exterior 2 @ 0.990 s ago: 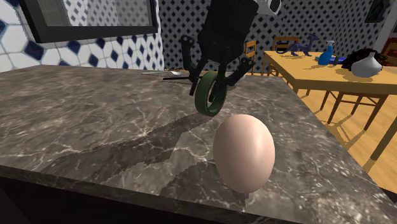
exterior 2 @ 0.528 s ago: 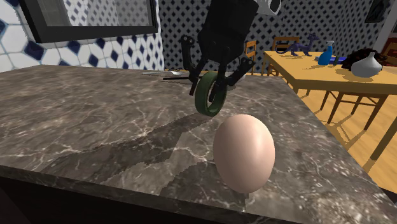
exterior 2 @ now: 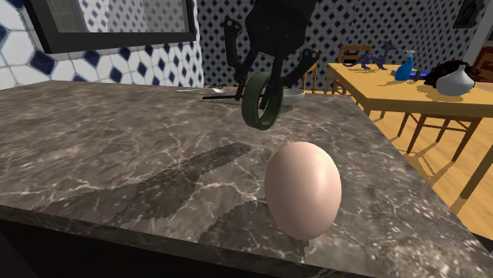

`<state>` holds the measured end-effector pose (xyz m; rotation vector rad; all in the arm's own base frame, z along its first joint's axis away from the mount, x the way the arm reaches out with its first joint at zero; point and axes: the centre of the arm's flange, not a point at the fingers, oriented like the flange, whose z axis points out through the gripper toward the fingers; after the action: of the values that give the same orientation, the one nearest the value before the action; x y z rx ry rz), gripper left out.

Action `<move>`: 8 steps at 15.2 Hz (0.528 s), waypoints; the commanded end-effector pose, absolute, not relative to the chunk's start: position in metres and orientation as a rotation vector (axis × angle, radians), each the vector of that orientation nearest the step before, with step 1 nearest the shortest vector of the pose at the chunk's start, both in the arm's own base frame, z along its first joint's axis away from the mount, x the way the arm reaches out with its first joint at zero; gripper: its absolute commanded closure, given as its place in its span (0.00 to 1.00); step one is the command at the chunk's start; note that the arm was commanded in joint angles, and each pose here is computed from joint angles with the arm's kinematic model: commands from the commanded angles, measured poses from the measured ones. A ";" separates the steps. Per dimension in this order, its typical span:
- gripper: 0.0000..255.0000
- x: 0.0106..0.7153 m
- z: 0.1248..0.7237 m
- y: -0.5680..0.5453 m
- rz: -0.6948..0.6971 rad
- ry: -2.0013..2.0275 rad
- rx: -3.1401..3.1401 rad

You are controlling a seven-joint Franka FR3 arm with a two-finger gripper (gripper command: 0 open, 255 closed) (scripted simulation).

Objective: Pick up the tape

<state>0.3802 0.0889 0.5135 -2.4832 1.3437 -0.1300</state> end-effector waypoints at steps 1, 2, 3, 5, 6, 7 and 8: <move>1.00 0.380 0.525 0.089 -0.130 1.344 -2.483; 1.00 0.380 0.531 0.089 -0.130 1.344 -2.483; 1.00 0.380 0.536 0.089 -0.130 1.344 -2.483; 1.00 0.380 0.546 0.089 -0.130 1.344 -2.483; 1.00 0.380 0.552 0.089 -0.130 1.344 -2.483; 1.00 0.380 0.557 0.089 -0.130 1.344 -2.483; 1.00 0.380 0.562 0.089 -0.130 1.344 -2.483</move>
<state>0.3793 0.0896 0.5569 -2.4833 1.3436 -0.1300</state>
